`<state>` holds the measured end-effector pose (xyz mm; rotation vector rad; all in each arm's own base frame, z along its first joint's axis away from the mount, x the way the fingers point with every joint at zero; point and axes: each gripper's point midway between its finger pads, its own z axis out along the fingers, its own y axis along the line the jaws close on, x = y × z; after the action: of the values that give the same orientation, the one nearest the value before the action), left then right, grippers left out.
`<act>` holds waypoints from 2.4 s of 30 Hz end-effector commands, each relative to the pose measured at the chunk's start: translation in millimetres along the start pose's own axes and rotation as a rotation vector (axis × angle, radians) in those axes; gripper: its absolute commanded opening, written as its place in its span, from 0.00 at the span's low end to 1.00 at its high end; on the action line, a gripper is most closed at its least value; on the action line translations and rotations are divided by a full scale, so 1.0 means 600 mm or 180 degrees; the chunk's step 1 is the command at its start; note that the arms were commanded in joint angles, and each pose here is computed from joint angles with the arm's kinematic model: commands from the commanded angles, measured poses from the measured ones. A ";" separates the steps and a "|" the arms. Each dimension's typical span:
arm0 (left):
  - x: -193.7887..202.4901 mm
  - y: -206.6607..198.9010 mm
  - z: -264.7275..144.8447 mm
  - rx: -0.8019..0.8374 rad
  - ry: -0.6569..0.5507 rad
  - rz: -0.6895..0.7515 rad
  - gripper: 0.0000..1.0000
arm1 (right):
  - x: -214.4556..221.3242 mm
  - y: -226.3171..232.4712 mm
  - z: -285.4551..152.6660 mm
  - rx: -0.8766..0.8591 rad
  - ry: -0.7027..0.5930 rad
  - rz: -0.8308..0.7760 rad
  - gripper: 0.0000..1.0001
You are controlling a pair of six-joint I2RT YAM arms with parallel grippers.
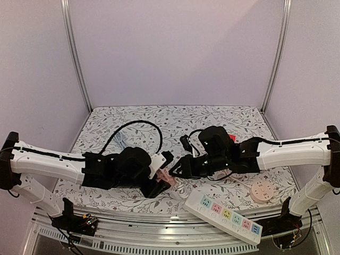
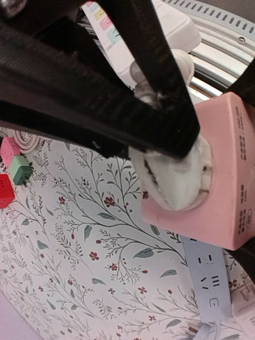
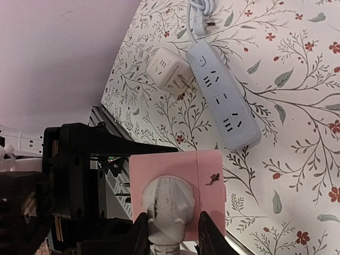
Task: Pull the plug off the socket
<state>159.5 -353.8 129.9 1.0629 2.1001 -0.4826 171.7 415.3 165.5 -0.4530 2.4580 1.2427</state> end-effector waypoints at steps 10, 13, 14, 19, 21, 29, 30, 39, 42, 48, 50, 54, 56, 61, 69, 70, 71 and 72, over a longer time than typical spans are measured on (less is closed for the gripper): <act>-0.039 0.000 -0.003 0.0136 -0.0185 -0.0171 0.15 | 0.051 -0.013 0.001 0.0171 0.0372 -0.0260 0.54; -0.045 0.001 -0.002 0.0134 -0.0216 -0.0174 0.15 | 0.050 -0.015 0.008 0.0191 0.0382 -0.0264 0.49; -0.047 0.002 -0.002 0.0134 -0.0223 -0.0177 0.15 | 0.050 -0.016 0.012 0.0195 0.0387 -0.0259 0.48; -0.047 0.002 -0.003 0.0138 -0.0222 -0.0182 0.15 | 0.045 -0.029 0.020 0.0296 0.0312 -0.0244 0.39; -0.041 0.005 -0.002 0.0107 -0.0195 -0.0184 0.15 | 0.039 -0.034 0.016 0.0355 0.0238 -0.0230 0.27; 0.004 0.021 0.009 -0.0045 -0.0010 -0.0175 0.11 | 0.020 -0.024 0.005 0.0313 0.0107 -0.0186 0.00; 0.009 0.023 0.010 -0.0069 0.0007 -0.0167 0.11 | 0.016 -0.025 0.002 0.0293 0.0075 -0.0130 0.00; 0.059 0.042 0.019 -0.0311 0.0211 -0.0070 0.08 | -0.014 -0.015 -0.024 -0.0101 -0.0134 0.0239 0.00; 0.071 0.046 0.023 -0.0374 0.0299 0.0004 0.08 | -0.028 0.002 -0.035 -0.0262 -0.0221 0.0265 0.00; 0.088 0.057 0.027 -0.0522 0.0460 0.0148 0.07 | -0.038 0.020 -0.049 -0.0425 -0.0295 0.0321 0.00; 0.085 0.057 0.026 -0.0522 0.0444 0.0135 0.07 | -0.040 0.023 -0.053 -0.0438 -0.0309 0.0308 0.00; 0.056 0.048 0.016 -0.0404 0.0225 -0.0041 0.06 | -0.035 0.014 -0.048 -0.0386 -0.0292 0.0287 0.00; 0.037 0.046 0.009 -0.0320 0.0100 -0.0186 0.06 | -0.028 0.002 -0.040 -0.0327 -0.0266 0.0294 0.00; 0.001 0.054 -0.006 -0.0149 -0.0110 -0.0562 0.06 | -0.009 -0.028 -0.026 -0.0176 -0.0190 0.0305 0.00; -0.023 0.074 -0.018 -0.0049 -0.0244 -0.0927 0.05 | 0.024 -0.050 0.000 0.0036 -0.0038 0.0248 0.00; -0.024 0.077 -0.018 -0.0042 -0.0248 -0.0958 0.05 | 0.028 -0.055 0.004 0.0067 -0.0021 0.0261 0.00; -0.026 0.080 -0.020 -0.0037 -0.0269 -0.1002 0.05 | 0.031 -0.056 0.007 0.0082 -0.0008 0.0258 0.00; -0.027 0.083 -0.022 -0.0028 -0.0286 -0.1041 0.05 | 0.033 -0.056 0.009 0.0092 0.0000 0.0256 0.00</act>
<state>172.0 -346.7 132.8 0.9202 2.1766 -0.6532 170.8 411.5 167.1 -0.3811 2.3999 1.3829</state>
